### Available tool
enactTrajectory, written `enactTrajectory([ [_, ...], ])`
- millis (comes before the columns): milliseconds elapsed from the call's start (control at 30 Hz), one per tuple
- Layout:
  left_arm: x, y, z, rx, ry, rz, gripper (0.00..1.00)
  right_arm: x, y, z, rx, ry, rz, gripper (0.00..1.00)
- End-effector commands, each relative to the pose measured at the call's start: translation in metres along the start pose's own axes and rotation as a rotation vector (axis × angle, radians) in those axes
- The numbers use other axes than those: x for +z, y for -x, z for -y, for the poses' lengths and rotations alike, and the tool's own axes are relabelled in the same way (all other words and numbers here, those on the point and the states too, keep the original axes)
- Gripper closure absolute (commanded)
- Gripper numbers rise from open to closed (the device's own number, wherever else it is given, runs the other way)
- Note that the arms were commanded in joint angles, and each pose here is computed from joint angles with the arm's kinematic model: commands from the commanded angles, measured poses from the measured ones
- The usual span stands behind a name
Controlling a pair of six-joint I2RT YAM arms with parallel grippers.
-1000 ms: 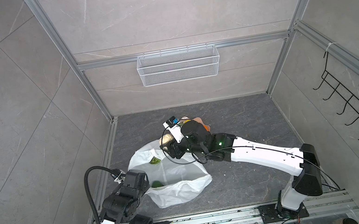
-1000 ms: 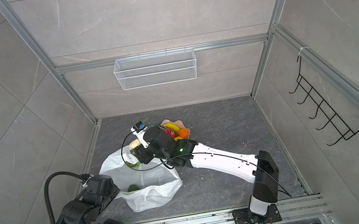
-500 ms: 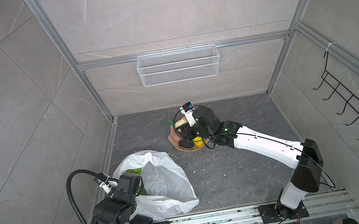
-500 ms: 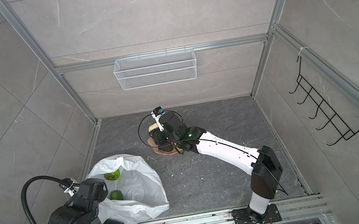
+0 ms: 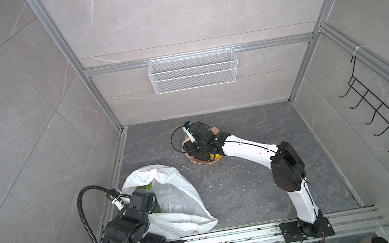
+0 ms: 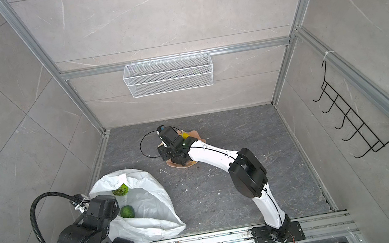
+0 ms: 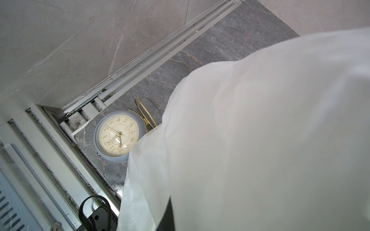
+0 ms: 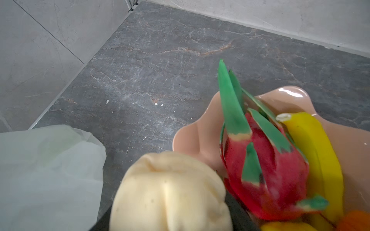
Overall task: Take fruits out of the plastic bag
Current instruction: Place the fruit on the plate.
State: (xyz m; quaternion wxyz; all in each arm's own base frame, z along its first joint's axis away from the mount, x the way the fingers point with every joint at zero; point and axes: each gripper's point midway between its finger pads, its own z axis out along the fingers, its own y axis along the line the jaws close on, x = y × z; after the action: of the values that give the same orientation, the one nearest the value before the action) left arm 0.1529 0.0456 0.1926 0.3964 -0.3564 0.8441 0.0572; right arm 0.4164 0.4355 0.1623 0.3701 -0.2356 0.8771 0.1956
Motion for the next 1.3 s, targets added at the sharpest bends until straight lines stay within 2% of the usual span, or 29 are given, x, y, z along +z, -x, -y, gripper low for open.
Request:
enactTrajectory([
  [0,-0.001,0.003,0.005,0.0,-0.022,0.012,1.0,0.014,-0.003,0.007,-0.019,-0.035,-0.036,0.54],
  [433,-0.002,0.003,0.006,-0.006,-0.04,0.014,1.0,0.053,-0.022,0.023,-0.033,-0.119,-0.109,0.46],
  [533,-0.002,0.003,0.005,-0.006,-0.04,0.014,1.0,0.056,-0.023,0.024,-0.037,-0.128,-0.118,0.4],
  [700,-0.002,0.003,0.006,-0.006,-0.043,0.016,1.0,0.054,-0.021,0.024,-0.036,-0.131,-0.109,0.24],
  [800,-0.002,0.003,0.005,-0.005,-0.04,0.017,1.0,0.048,-0.016,0.024,-0.035,-0.132,-0.097,0.19],
  [1000,0.0,0.001,0.009,0.004,-0.052,0.002,1.0,0.01,0.004,0.018,-0.027,-0.112,-0.041,0.17],
  [1133,0.001,-0.009,0.019,0.014,-0.092,-0.052,1.0,-0.048,0.016,-0.001,-0.038,-0.074,0.018,0.18],
  [1267,0.007,-0.03,0.026,-0.011,-0.123,-0.139,1.0,-0.11,0.002,-0.039,-0.069,0.019,0.071,0.24],
])
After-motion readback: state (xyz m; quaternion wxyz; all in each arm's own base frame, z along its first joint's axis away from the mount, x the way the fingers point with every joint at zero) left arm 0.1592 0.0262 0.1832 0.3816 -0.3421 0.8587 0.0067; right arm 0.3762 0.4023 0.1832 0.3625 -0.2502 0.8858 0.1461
